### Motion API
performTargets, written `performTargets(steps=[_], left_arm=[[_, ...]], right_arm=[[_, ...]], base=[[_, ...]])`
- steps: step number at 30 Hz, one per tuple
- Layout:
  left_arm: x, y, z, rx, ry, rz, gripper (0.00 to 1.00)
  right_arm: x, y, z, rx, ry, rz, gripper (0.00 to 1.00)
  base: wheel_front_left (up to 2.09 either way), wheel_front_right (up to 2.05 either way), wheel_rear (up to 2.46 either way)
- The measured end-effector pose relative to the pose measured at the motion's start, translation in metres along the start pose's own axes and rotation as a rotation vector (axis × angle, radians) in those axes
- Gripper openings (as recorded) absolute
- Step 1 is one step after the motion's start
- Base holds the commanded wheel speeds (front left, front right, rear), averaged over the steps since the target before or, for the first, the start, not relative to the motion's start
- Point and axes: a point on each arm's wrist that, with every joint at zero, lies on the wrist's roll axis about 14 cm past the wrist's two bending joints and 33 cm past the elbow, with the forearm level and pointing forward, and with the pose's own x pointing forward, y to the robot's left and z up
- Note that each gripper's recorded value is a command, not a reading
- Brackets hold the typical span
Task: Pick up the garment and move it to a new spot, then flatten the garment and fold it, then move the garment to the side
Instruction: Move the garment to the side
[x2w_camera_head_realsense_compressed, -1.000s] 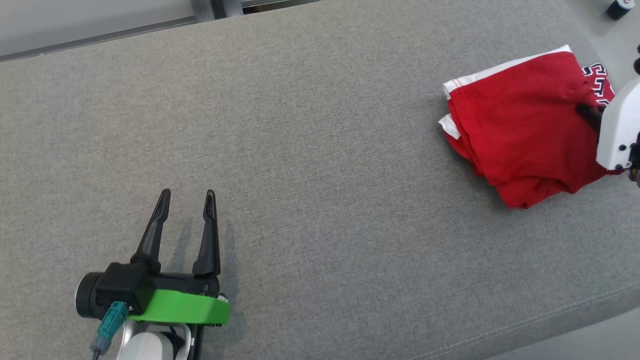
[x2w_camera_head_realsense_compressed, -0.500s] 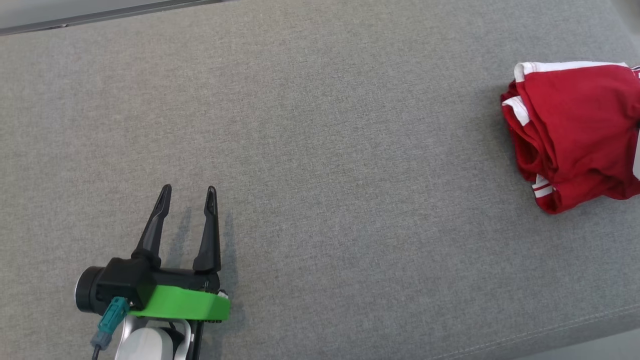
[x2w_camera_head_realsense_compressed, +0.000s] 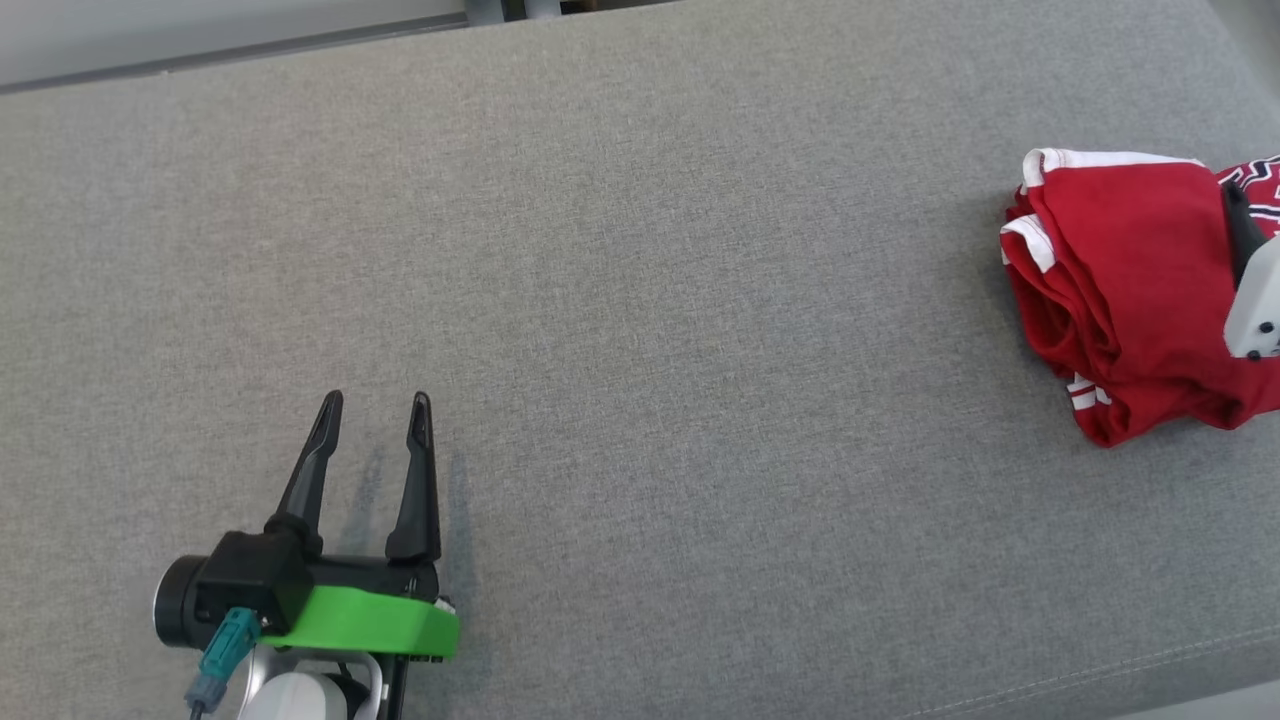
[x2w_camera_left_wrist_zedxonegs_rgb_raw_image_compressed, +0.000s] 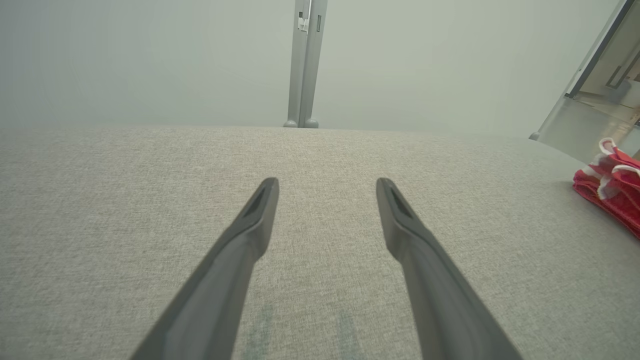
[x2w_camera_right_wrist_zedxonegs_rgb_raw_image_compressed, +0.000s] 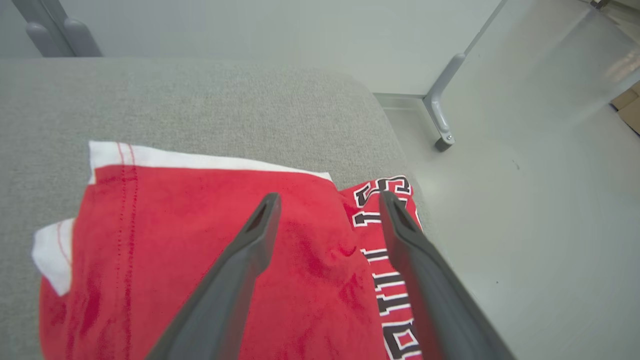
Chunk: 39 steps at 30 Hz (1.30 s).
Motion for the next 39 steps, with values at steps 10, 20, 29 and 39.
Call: performTargets(steps=[10,20,29,39], left_arm=[[-0.033,0.004,0.009,0.005,-0.001,0.045,1.0],[-0.071,0.033,0.023,0.035,-0.025,0.157,1.0],[-0.106,0.065,0.028,0.067,-0.031,0.269,1.0],[-0.114,0.07,0.028,0.07,-0.032,0.285,1.0]], right_arm=[[-0.07,0.048,0.072,0.093,-0.484,0.128,1.0],[-0.107,0.101,0.038,0.16,-0.582,0.218,1.0],[-0.115,0.15,-0.006,0.168,-0.519,0.277,1.0],[-0.125,0.138,-0.019,0.142,-0.509,0.224,1.0]], base=[[0.0,0.0,0.0],[0.0,0.0,0.0],[0.0,0.0,0.0],[0.0,0.0,0.0]])
